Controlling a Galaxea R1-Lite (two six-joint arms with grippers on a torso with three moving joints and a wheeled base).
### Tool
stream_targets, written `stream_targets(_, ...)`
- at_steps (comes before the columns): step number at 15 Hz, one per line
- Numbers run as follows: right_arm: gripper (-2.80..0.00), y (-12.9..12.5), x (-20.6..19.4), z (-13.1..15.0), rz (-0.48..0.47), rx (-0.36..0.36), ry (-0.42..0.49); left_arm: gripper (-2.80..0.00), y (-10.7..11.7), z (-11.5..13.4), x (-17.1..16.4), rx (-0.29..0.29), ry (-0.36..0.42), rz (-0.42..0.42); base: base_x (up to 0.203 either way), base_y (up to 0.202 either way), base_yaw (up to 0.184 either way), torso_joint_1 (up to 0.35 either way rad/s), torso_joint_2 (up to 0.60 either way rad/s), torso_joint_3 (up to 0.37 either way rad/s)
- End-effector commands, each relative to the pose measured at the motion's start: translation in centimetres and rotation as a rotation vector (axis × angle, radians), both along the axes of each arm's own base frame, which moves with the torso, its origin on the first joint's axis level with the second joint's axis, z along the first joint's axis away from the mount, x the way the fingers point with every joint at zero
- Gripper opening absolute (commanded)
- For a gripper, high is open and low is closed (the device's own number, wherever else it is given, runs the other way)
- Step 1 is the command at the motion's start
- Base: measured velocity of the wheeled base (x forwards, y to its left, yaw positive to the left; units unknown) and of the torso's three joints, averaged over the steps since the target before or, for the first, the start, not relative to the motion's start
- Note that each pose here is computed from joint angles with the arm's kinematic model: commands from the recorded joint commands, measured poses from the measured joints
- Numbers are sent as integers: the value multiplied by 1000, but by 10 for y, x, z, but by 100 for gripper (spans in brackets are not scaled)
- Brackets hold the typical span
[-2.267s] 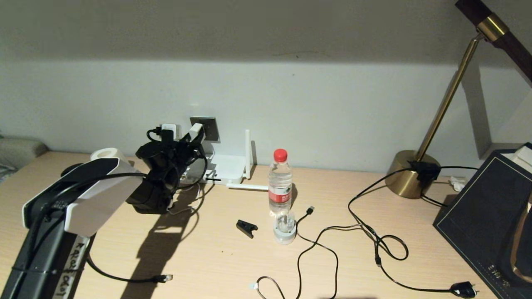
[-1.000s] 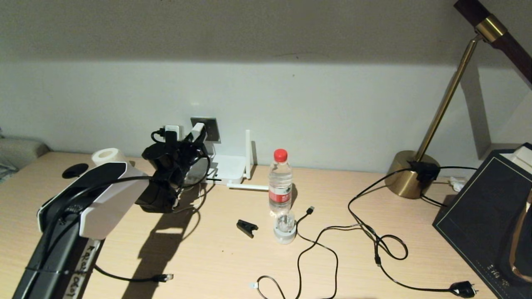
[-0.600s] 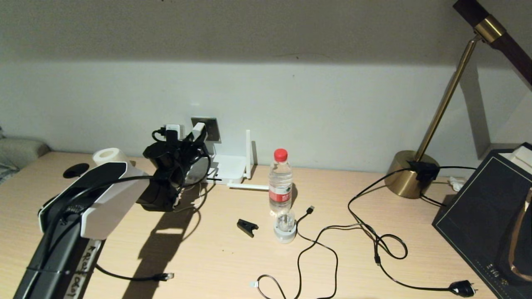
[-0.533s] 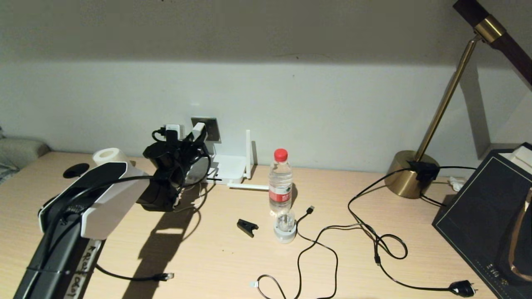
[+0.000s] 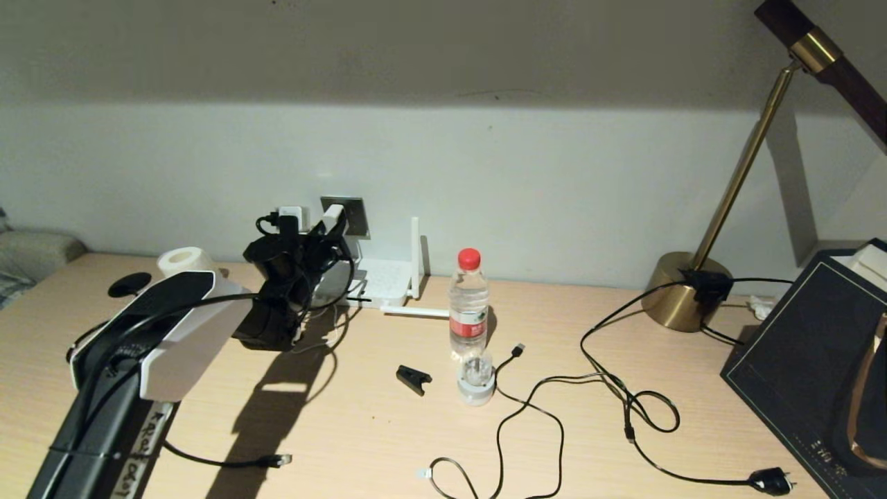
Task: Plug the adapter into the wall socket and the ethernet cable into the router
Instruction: Plug plug into socket
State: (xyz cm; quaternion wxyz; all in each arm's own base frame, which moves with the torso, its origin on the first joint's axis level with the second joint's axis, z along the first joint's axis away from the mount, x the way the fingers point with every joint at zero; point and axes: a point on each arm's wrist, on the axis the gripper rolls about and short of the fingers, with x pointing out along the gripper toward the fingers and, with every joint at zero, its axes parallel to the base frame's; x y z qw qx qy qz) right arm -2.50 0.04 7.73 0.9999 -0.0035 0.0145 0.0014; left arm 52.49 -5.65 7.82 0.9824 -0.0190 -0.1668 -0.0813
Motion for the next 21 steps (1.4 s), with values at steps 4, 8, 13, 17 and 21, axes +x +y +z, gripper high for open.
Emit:
stream_targets(4,-280,0,0,0,0,0,2,-280,-1,-9,6,-2,-4,3,0,0,0,0,0,0)
stream_targets(8,-280,0,0,0,0,0,2,-280,0,-11,11,-19,5,52,0,0,0,0,0,0)
stream_targets(13,-280,0,0,0,0,0,2,-280,0,-14,12,-17,9,51,0,0,0,0,0,0)
stream_targets(17,-280,0,0,0,0,0,2,-280,0,-15,12,-14,11,51,0,0,0,0,0,0)
stream_targets(21,-280,0,0,0,0,0,2,-280,1,-16,13,-13,5,54,0,0,0,0,0,0)
